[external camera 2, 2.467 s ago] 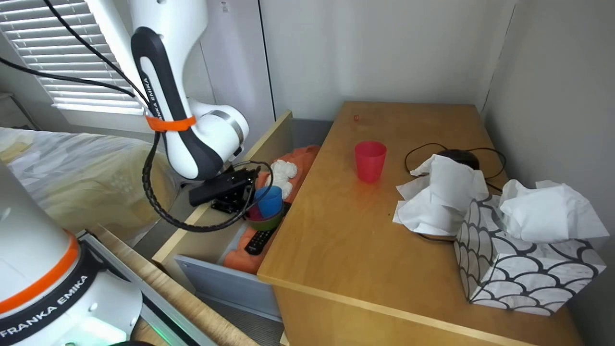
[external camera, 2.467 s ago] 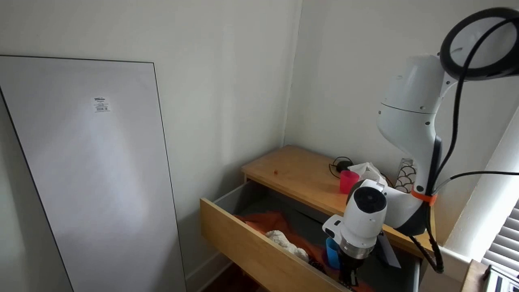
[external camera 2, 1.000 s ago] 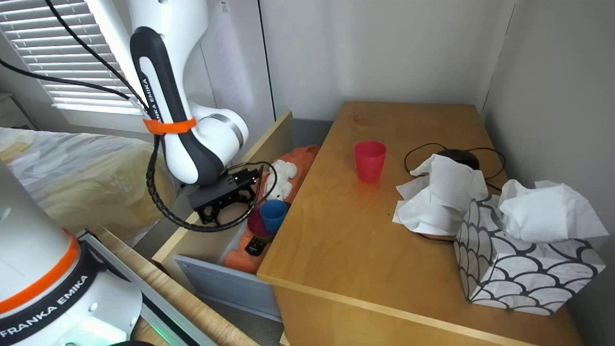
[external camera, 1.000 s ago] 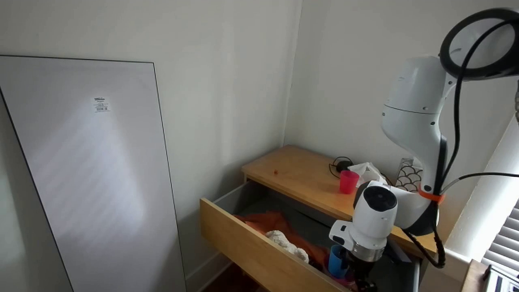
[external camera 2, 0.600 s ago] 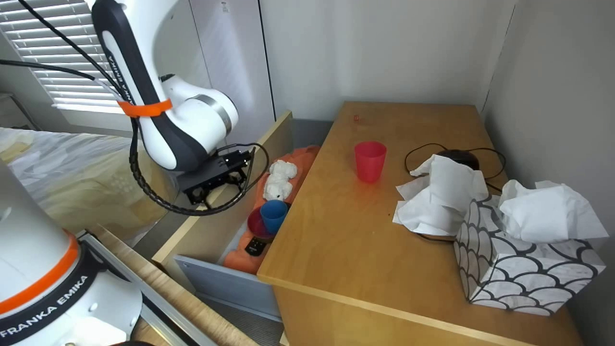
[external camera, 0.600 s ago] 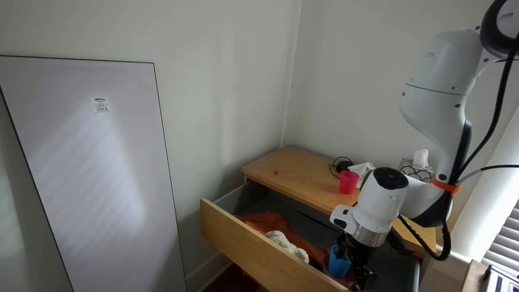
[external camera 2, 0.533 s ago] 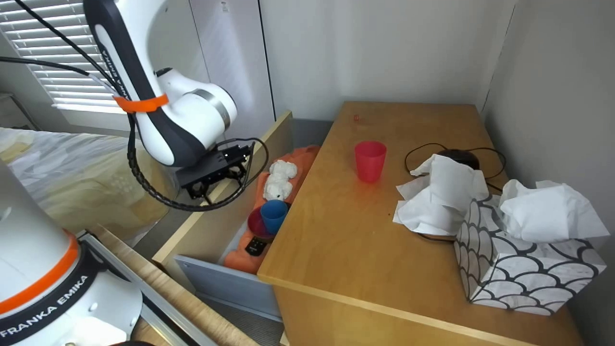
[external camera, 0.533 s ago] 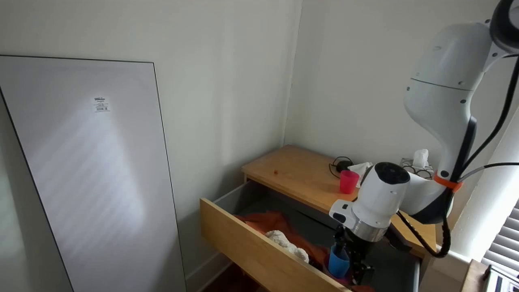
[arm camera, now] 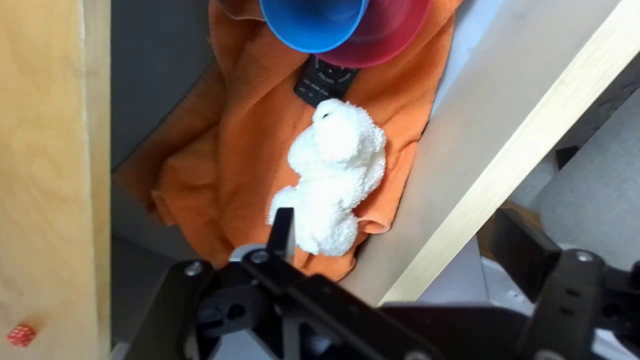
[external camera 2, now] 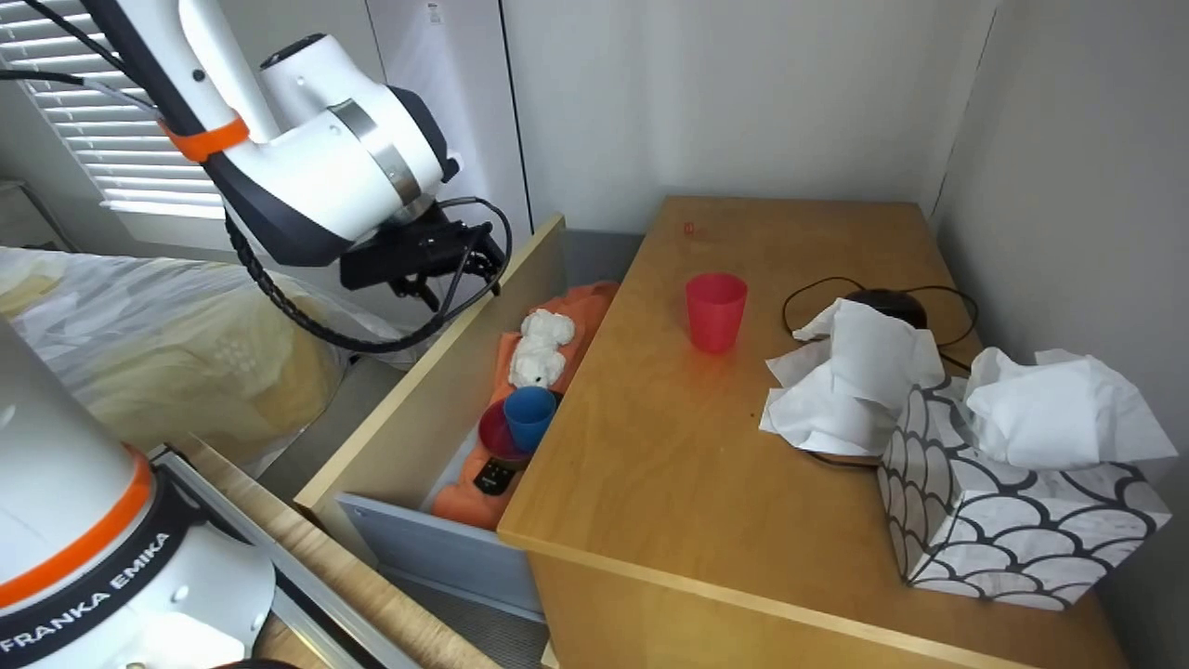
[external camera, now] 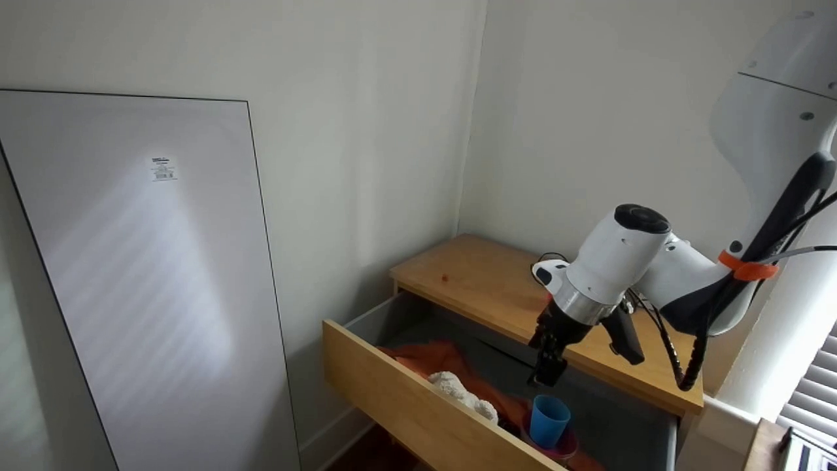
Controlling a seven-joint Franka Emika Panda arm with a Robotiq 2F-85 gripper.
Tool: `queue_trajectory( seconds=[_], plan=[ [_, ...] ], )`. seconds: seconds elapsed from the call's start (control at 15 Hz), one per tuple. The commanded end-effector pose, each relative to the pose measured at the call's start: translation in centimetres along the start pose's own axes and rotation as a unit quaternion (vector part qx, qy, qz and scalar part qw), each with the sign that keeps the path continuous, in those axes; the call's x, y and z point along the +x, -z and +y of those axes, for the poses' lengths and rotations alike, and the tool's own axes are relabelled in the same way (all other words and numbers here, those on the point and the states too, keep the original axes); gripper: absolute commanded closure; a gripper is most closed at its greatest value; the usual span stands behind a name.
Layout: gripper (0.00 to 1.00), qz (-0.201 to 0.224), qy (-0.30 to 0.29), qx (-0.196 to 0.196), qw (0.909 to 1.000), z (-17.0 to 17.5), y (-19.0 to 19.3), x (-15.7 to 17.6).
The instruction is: Put the stacked bowls and blue cup in the open drawer
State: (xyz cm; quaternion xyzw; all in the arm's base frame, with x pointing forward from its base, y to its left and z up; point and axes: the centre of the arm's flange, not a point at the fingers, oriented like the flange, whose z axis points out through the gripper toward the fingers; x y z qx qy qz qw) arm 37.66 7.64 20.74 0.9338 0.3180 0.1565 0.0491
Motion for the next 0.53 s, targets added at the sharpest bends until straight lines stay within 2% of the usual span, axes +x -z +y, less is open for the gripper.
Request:
queue_trajectory(
  seconds=[0.0, 0.13, 0.2, 0.27, 0.47],
  plan=[
    [0.0, -0.002, -0.102, -0.026, 0.9945, 3.3, 6.3, 2.2],
    [0.0, -0.006, -0.16, -0.042, 0.9862, 4.6, 7.3, 2.2],
    [0.0, -0.028, -0.182, -0.048, 0.9818, 5.1, 7.8, 1.9],
    [0.0, -0.001, -0.148, -0.039, 0.9882, 3.6, 2.5, 1.0],
    [0.0, -0.014, -0.176, -0.05, 0.983, 3.9, 3.3, 0.6]
  ],
)
